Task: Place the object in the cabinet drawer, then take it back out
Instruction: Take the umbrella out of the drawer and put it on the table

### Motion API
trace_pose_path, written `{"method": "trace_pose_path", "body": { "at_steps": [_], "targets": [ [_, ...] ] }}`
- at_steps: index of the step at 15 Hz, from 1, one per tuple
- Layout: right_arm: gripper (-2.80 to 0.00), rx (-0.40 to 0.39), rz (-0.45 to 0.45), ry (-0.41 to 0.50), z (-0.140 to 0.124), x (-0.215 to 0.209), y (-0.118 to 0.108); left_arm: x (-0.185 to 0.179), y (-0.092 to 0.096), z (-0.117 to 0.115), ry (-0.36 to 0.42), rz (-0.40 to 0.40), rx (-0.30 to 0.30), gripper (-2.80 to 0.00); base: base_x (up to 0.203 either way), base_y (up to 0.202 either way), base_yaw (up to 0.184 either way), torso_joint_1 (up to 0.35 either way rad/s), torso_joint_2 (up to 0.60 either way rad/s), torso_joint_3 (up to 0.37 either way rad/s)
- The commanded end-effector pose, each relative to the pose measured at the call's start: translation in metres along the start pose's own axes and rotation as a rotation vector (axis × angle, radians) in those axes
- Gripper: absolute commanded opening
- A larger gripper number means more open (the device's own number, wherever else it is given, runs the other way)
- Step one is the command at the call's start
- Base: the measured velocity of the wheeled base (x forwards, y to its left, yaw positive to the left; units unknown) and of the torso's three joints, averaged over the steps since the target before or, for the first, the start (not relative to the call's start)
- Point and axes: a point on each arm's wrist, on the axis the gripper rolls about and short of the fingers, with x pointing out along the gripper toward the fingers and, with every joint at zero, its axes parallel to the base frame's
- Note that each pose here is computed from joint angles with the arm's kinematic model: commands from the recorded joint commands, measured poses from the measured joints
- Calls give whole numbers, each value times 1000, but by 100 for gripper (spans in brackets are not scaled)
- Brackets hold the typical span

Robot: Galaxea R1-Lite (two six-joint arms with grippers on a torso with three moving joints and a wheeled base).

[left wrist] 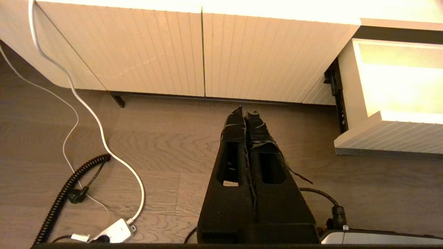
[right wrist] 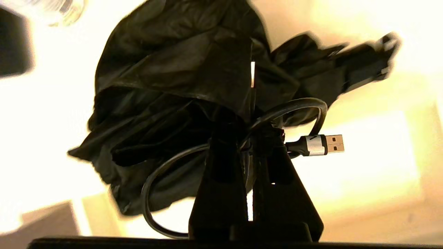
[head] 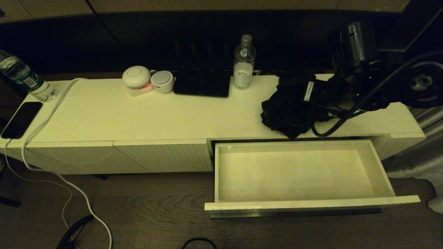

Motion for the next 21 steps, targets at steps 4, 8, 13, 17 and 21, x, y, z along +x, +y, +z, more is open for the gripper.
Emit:
{"method": "trace_pose_path", "body": {
  "at_steps": [4,8,13,17,21],
  "targets": [
    [-280,-56,-44,-34,1,61,16,0,0,0,-2,1,-1,-280,0,0,0,0,0,0],
    [-280,-146,-40,-152,6,91,18,0,0,0,-2,1,-1,-280,0,0,0,0,0,0],
    [-280,-217,-78,-202,-12,118,23,0,0,0,-1,1,-1,-280,0,0,0,0,0,0],
    [-280,-235,-108,-171,-21,116,18,0,0,0,-2,1,-1,-280,0,0,0,0,0,0],
    [-280,-230,-127,-178,-28,118,8,0,0,0,-2,1,-1,-280,0,0,0,0,0,0]
  ]
}}
